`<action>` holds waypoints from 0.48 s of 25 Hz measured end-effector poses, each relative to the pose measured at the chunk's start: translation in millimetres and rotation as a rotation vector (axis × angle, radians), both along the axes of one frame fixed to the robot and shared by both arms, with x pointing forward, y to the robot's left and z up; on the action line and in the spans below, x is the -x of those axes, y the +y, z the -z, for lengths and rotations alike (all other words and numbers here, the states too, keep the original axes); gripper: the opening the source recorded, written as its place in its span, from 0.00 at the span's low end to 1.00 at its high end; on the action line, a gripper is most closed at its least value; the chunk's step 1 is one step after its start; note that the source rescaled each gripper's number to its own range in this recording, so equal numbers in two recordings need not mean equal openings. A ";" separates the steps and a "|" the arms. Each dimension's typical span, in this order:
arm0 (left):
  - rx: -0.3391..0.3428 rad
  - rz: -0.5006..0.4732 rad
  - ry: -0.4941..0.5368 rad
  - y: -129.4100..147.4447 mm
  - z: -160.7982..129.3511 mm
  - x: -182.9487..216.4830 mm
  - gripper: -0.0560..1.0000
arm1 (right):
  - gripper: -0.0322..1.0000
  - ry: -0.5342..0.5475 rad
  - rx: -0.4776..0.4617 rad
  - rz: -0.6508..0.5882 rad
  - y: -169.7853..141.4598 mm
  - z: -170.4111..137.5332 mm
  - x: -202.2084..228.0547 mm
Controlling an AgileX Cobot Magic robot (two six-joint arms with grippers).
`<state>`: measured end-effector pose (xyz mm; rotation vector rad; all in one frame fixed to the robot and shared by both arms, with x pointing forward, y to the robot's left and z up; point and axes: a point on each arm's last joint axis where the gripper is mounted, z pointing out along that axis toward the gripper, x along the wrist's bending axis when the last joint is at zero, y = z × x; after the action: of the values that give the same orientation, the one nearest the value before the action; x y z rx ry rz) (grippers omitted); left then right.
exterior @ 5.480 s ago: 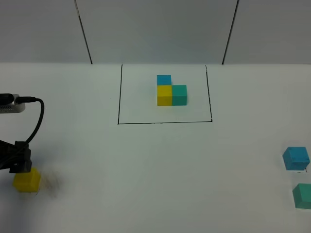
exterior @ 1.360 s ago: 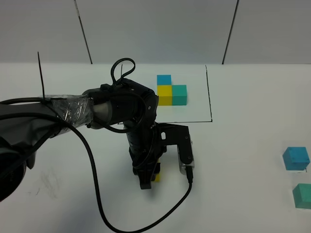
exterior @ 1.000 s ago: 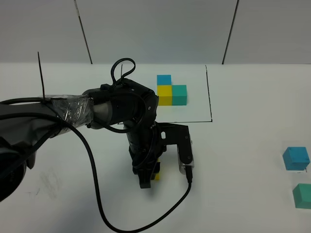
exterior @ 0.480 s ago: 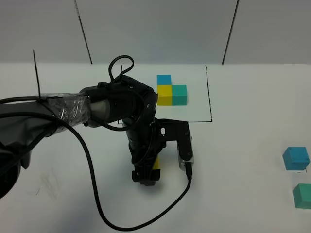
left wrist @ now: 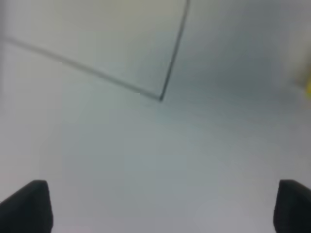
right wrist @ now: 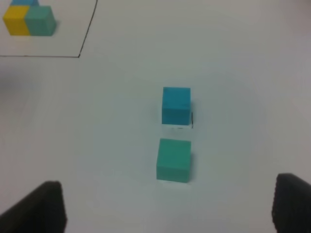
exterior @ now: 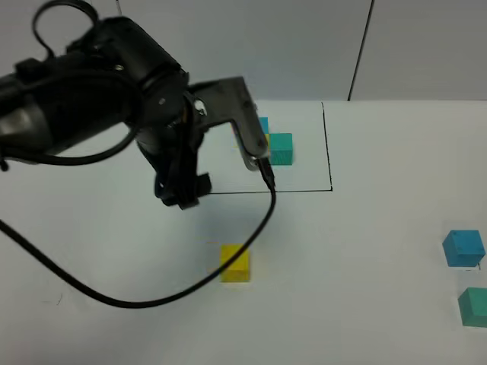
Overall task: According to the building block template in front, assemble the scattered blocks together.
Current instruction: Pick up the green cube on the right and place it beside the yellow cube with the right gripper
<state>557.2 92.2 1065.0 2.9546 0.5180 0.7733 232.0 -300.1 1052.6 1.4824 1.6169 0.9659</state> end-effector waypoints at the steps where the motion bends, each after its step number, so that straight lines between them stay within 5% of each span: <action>1: -0.015 -0.058 -0.021 10.6 -10.8 2.4 0.97 | 0.74 0.000 0.000 0.000 0.0 0.0 0.0; 5: -0.045 -0.315 -0.105 70.6 -59.1 14.4 0.95 | 0.74 0.000 0.000 0.000 0.0 0.0 0.0; 8: 0.010 -0.492 -0.172 115.5 -95.3 33.3 0.93 | 0.74 0.000 0.000 0.000 0.0 0.0 0.0; 12: 0.119 -0.591 -0.316 160.3 -144.1 74.4 0.92 | 0.74 0.000 0.000 0.000 0.0 0.0 0.0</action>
<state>482.7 252.5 1209.1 2.4987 1.3724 1.1710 232.0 -300.1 1052.6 1.4824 1.6169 0.9659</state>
